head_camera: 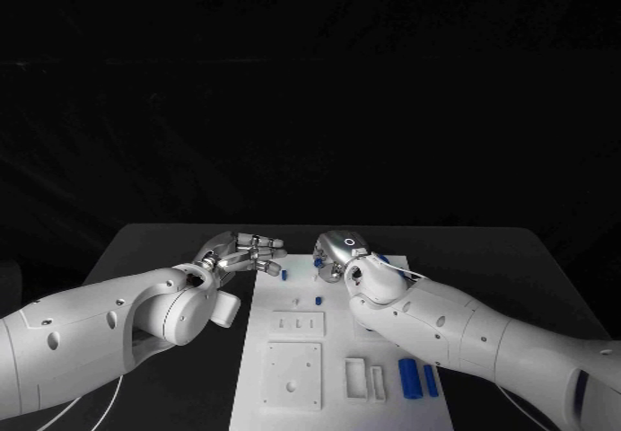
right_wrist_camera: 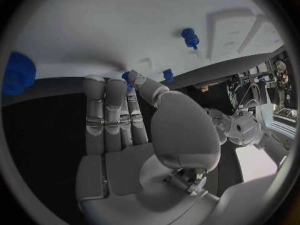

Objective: Assemble the parts on the task board

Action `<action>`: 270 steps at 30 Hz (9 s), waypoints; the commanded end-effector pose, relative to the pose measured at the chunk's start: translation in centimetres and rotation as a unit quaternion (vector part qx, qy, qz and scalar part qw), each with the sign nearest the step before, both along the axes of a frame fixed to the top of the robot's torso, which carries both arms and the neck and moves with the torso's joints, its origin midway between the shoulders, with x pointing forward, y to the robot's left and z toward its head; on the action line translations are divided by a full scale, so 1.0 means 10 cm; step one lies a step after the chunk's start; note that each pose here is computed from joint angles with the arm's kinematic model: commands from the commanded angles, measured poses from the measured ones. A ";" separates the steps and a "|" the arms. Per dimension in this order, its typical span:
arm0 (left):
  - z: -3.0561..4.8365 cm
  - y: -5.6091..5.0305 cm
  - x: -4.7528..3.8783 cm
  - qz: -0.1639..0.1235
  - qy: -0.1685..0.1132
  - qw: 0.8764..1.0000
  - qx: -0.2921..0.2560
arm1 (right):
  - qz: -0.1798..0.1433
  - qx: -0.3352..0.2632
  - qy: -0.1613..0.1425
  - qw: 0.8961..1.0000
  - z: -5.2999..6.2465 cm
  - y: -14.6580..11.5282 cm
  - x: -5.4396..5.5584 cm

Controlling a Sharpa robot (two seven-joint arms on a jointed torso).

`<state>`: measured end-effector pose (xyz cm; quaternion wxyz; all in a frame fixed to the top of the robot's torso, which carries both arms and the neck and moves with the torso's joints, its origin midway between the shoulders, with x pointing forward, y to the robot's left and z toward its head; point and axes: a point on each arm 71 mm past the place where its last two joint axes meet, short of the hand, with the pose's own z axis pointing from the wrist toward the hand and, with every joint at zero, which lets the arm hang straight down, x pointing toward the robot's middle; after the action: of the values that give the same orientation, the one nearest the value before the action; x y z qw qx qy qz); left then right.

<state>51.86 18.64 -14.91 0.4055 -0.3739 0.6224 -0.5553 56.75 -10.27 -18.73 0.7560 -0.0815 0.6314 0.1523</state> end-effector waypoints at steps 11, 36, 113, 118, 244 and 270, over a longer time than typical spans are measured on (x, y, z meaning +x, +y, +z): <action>0.027 -0.02 0.001 -0.009 -0.004 1.000 -0.001 | -0.003 0.006 0.020 1.000 -0.02 -0.03 0.04; 0.059 0.17 0.031 0.010 -0.010 1.000 0.003 | -0.025 0.080 -0.006 0.996 0.57 -0.84 -0.08; 0.049 0.16 0.055 0.002 -0.009 1.000 0.005 | -0.063 0.028 0.142 0.987 0.13 -1.27 0.15; 0.049 0.16 0.057 0.002 -0.009 1.000 0.006 | -0.063 0.020 0.144 0.987 0.11 -1.26 0.15; 0.047 0.11 0.067 -0.001 -0.008 1.000 0.006 | 0.040 -0.018 0.076 0.996 -0.04 0.12 -0.16; 0.049 0.27 0.074 0.015 -0.011 1.000 0.009 | 0.065 0.136 0.053 0.987 0.45 -1.08 -0.29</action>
<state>52.61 21.46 -14.59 0.4237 -0.3794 0.6189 -0.5418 54.09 -21.44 -14.11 0.7396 -0.0181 0.6343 0.2245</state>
